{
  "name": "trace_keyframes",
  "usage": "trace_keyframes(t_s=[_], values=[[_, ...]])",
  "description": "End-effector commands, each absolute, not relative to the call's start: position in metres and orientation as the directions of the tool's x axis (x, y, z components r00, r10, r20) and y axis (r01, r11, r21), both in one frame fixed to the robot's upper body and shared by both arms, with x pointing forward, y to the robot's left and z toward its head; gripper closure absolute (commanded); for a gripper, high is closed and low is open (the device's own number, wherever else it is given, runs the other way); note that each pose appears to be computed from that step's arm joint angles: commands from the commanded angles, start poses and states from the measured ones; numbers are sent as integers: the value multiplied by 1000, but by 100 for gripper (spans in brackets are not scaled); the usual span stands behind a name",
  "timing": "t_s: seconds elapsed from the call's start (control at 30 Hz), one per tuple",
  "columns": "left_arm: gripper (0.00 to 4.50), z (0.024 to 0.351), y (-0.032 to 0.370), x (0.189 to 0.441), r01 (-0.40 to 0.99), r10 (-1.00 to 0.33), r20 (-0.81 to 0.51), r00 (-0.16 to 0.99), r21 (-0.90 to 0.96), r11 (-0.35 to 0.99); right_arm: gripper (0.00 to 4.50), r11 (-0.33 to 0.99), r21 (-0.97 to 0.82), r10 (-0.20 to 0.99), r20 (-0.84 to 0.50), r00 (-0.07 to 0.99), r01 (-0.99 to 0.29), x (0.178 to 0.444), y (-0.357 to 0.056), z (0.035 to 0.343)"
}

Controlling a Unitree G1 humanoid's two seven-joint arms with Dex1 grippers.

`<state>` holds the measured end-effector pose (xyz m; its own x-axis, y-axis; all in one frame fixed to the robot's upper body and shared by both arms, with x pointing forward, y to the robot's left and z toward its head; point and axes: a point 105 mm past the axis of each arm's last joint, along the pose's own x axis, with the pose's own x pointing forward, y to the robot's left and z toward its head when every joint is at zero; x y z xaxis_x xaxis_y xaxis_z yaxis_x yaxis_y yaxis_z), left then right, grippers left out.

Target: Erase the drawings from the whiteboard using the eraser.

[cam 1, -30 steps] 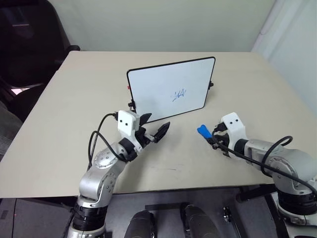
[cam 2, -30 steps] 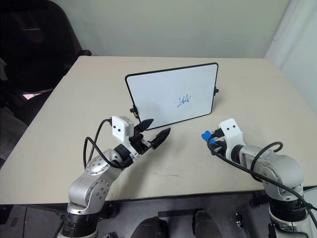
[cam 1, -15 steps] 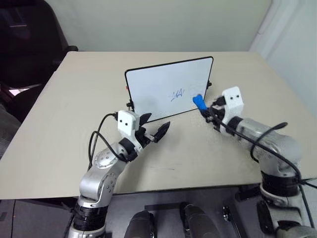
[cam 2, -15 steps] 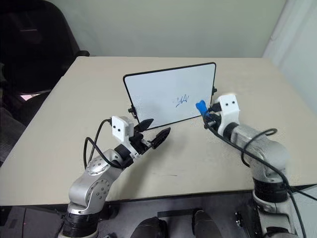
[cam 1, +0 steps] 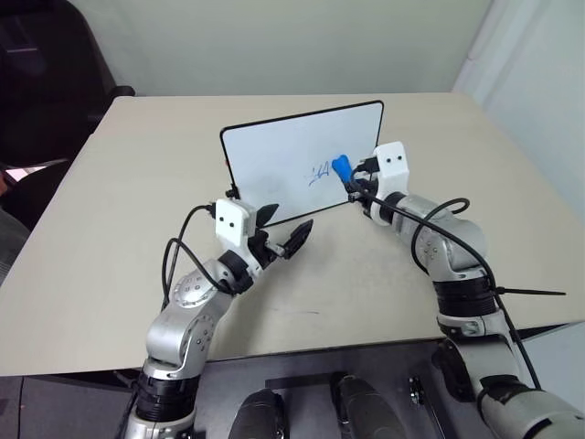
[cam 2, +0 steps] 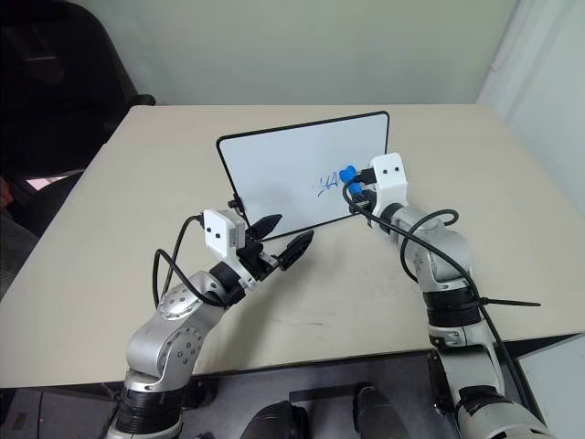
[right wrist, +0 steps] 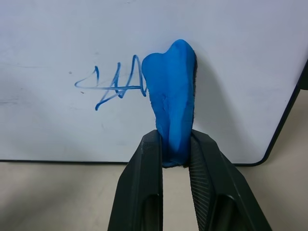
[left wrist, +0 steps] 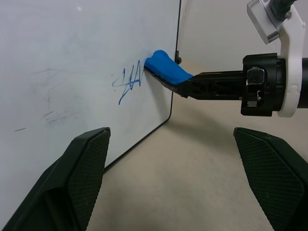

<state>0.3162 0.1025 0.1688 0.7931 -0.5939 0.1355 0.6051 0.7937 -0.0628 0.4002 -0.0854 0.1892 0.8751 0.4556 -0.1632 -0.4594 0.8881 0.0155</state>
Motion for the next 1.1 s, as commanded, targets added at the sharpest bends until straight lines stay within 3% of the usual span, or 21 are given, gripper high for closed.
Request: trace_keyframes(t_s=[0.03,0.37,0.67,1.1], values=[[0,179,103,313,606,-592,175,787,-44,794,385,857,-14,514,-46,857,-515,397,-70,224],[0,185,101,312,605,-589,180,788,-44,795,385,773,-47,627,-96,773,-633,379,-47,215],[0,189,100,311,601,-585,180,790,-42,798,385,812,-44,583,-4,813,-582,392,-55,248],[0,186,101,312,601,-587,175,790,-35,798,385,805,-36,575,-197,794,-592,398,-53,190]])
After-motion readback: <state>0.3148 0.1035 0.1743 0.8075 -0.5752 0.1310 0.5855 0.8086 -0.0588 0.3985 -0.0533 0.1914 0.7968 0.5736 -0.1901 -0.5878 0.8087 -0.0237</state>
